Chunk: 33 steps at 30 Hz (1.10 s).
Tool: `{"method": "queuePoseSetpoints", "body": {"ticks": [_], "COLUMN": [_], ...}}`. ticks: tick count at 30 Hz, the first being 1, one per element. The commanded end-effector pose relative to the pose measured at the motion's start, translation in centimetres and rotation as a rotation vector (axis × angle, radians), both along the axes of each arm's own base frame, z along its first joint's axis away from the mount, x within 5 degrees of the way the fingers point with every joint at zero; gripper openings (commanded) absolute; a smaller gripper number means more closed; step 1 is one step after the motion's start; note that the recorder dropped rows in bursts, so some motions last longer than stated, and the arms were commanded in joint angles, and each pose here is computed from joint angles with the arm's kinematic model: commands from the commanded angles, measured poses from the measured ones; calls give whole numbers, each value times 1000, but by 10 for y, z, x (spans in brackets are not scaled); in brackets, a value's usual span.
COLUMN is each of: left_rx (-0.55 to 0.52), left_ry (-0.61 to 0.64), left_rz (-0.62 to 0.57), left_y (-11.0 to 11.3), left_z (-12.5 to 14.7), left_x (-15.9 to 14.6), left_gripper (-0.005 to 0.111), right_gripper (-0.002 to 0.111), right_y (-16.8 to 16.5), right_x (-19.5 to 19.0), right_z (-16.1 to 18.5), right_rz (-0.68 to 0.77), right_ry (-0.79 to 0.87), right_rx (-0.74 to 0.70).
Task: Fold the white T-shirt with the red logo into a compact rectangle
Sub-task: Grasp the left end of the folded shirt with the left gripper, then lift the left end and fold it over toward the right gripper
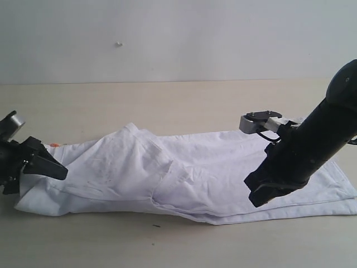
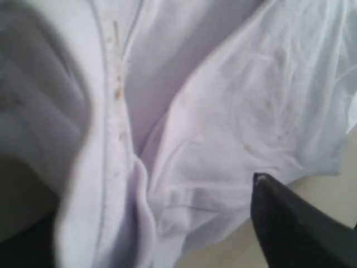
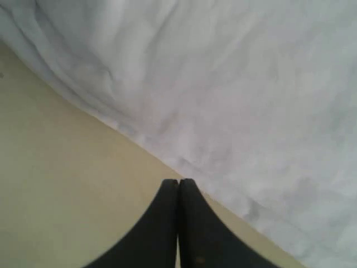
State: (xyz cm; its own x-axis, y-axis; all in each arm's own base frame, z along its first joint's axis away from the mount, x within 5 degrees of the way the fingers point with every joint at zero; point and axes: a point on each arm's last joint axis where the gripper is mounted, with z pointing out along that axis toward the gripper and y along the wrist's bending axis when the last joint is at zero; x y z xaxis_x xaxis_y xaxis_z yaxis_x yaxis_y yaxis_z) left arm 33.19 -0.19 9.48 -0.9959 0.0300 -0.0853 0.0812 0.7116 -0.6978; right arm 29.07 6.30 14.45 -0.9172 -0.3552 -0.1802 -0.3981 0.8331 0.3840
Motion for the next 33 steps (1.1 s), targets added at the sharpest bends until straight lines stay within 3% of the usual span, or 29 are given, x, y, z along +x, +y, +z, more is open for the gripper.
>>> {"method": "queuePoseSetpoints", "body": {"ticks": [1, 5, 12, 16, 22, 26, 31, 33], "left_rx": [161, 163, 200, 250, 249, 136, -147, -209], "left_ry": [-16, -19, -42, -62, -166, -198, -232, -252], "left_rz": [-115, -121, -137, -100, -17, 68, 109, 128], "left_y": [-13, -16, -3, 22, 46, 40, 20, 15], "left_z": [-26, -26, -13, 16, 66, 89, 117, 122], "left_x": [-4, -4, 1, 9, 19, 21, 21, 24], "left_gripper": [41, 2, 0, 0, 0, 0, 0, 0], "right_gripper": [0, 0, 0, 0, 0, 0, 0, 0], "right_y": [0, 0, -1, -6, -22, -23, -23, -24], "right_x": [2, 2, 3, 7, 15, 16, 16, 17], "right_z": [4, 4, 4, 2, -1, -1, -1, -1], "right_rz": [-7, -7, -3, -9, -147, -154, -155, -158], "right_ry": [-20, -20, -32, -81, -134, -140, -145, -152], "right_rx": [4, 4, -5, -67, -229, -248, -248, -248]}}
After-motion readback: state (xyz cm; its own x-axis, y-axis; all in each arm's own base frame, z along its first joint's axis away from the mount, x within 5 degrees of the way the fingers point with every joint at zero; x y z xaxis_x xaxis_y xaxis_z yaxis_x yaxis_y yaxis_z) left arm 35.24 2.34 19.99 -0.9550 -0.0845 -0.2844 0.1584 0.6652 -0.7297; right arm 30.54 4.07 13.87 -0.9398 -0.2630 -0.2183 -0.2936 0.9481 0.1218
